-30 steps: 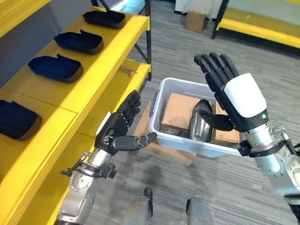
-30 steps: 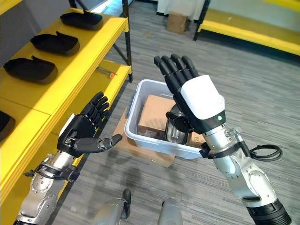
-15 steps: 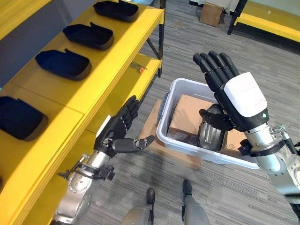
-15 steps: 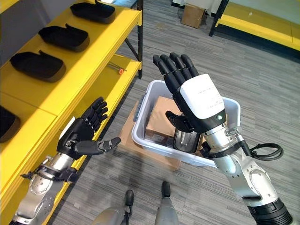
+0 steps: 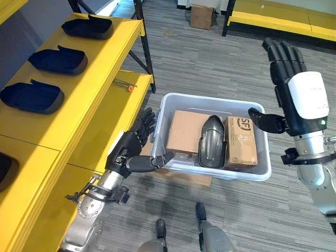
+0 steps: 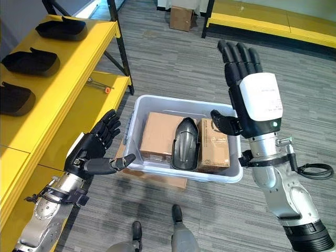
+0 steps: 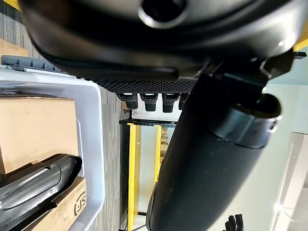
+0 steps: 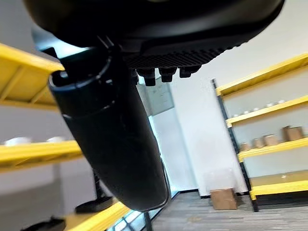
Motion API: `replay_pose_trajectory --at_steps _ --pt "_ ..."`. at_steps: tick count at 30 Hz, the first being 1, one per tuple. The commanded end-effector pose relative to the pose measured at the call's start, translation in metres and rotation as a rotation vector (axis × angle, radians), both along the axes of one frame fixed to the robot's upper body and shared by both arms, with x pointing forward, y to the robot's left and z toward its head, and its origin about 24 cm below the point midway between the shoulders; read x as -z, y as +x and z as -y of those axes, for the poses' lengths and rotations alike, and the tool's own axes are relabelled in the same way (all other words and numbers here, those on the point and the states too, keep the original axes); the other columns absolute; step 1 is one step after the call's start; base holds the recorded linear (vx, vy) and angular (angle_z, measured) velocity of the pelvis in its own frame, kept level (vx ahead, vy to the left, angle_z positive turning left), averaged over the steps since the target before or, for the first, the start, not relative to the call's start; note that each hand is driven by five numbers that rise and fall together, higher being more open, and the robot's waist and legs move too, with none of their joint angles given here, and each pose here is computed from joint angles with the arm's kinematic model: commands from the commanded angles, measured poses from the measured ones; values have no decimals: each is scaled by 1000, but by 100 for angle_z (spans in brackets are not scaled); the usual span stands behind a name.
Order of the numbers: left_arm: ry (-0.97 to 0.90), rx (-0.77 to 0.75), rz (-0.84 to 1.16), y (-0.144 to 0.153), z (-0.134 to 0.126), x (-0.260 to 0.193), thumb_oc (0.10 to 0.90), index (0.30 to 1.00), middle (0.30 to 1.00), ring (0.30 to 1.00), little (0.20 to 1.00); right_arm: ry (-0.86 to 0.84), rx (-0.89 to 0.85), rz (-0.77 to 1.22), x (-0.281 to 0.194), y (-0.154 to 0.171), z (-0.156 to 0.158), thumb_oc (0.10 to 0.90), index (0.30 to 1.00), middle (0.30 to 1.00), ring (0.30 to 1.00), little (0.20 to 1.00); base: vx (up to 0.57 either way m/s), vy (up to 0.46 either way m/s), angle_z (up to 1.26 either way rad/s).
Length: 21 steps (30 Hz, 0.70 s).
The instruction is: Move parts from the plastic box to the shelf.
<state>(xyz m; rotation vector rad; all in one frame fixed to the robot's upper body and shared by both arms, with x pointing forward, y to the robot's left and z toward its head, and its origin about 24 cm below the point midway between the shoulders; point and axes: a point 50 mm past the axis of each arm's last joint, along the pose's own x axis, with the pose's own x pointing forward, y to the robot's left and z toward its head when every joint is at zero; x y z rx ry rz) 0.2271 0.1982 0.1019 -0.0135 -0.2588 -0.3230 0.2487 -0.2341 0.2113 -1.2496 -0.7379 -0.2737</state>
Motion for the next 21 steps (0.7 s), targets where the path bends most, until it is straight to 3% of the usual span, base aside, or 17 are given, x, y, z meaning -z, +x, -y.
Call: replay_pose_trajectory --at_steps 1,5,21 --pt "-115 48 249 -8 12 -45 900 1000 1000 1000 1000 -12 -16 245 -44 -11 -1 900 1000 1000 1000 1000 48 -37 -5" --pt "-115 40 236 -7 11 -43 900 1000 1000 1000 1000 8 40 234 -44 -11 10 900 1000 1000 1000 1000 40 -46 -1" --pt "-137 27 286 -4 17 -50 900 1000 1000 1000 1000 432 80 169 -23 0 43 900 1000 1000 1000 1000 -34 -18 -5"
